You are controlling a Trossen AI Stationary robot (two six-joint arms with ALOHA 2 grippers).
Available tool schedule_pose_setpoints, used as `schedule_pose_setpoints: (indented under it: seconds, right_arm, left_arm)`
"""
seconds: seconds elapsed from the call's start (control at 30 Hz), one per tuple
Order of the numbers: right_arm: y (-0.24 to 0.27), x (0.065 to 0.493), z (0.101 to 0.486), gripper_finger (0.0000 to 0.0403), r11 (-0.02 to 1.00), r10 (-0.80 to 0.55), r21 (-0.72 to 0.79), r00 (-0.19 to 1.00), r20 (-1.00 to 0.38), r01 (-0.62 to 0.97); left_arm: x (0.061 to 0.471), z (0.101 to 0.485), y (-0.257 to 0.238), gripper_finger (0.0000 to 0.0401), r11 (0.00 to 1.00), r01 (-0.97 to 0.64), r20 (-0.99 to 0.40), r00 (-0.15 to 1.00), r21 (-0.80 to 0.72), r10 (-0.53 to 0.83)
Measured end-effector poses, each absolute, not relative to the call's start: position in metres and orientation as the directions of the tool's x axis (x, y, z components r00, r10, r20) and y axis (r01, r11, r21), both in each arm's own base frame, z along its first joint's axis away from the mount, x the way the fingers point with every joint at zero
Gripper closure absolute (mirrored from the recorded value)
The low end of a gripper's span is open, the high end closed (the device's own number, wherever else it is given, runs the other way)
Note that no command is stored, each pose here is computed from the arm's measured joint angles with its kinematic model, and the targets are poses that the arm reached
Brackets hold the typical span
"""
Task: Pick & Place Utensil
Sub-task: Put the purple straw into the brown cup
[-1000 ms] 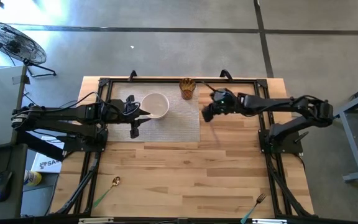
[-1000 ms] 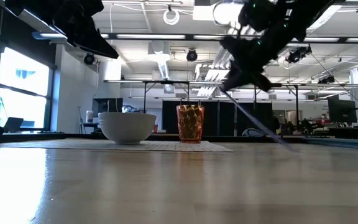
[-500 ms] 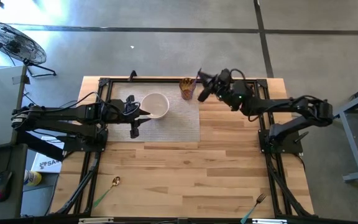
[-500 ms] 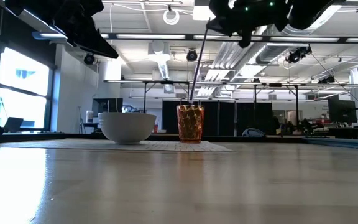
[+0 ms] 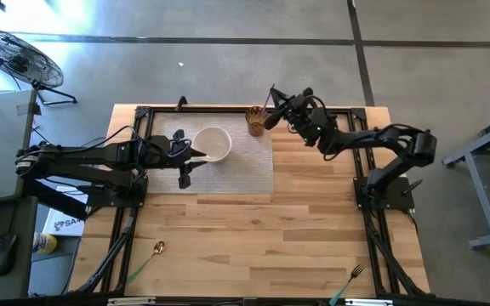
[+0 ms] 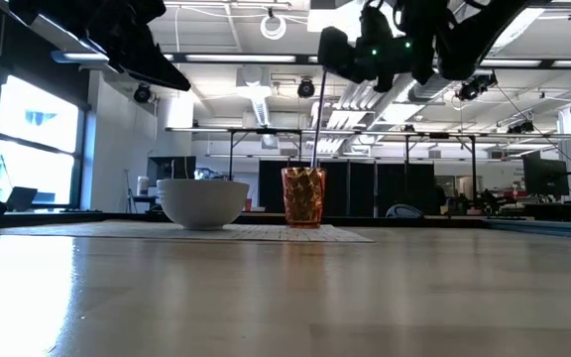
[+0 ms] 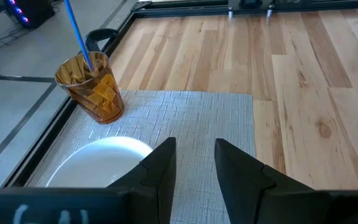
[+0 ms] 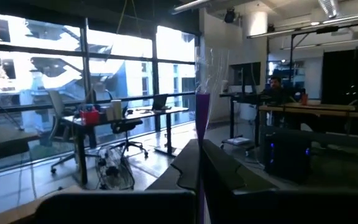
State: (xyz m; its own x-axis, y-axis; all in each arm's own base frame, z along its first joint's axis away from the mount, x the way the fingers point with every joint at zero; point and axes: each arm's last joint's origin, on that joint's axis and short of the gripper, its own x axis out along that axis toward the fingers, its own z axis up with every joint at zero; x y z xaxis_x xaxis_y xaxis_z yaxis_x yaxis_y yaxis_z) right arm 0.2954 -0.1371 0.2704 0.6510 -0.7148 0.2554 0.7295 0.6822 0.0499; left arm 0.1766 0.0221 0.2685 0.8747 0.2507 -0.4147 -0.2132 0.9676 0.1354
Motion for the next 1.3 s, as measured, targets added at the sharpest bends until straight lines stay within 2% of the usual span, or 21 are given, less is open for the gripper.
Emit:
schedule_pose_setpoints:
  seconds: [0.27,0.5,0.7,0.97,1.13,1.3]
  right_arm:
    - [-0.145,0.302,0.251,0.0400,0.734,-0.671,0.000,0.725,0.152,0.679]
    - [-0.145,0.306,0.240,0.0376,0.763,-0.629,-0.104,0.770,0.110,0.638]
    - [-0.146,0.307,0.235,0.0331,0.750,-0.644,-0.142,0.762,0.067,0.646]
    - [-0.145,0.302,0.236,0.0250,0.718,-0.687,-0.163,0.727,-0.005,0.677]
    - [-0.143,0.291,0.248,0.0205,0.646,-0.759,-0.176,0.651,-0.035,0.743]
    - [-0.139,0.278,0.263,0.0182,0.595,-0.800,-0.181,0.598,-0.043,0.783]
  left_arm:
    - [0.177,0.268,0.022,0.0293,0.968,-0.216,-0.416,0.874,0.128,0.250]
    - [0.177,0.268,0.022,0.0293,0.968,-0.226,-0.416,0.874,0.109,0.250]
    - [0.177,0.269,0.022,0.0293,0.968,-0.227,-0.405,0.879,0.107,0.251]
    - [0.177,0.269,0.022,0.0293,0.968,-0.227,-0.405,0.879,0.107,0.251]
    - [0.177,0.269,0.022,0.0293,0.968,-0.227,-0.407,0.878,0.108,0.251]
    - [0.177,0.269,0.022,0.0293,0.968,-0.227,-0.407,0.878,0.107,0.251]
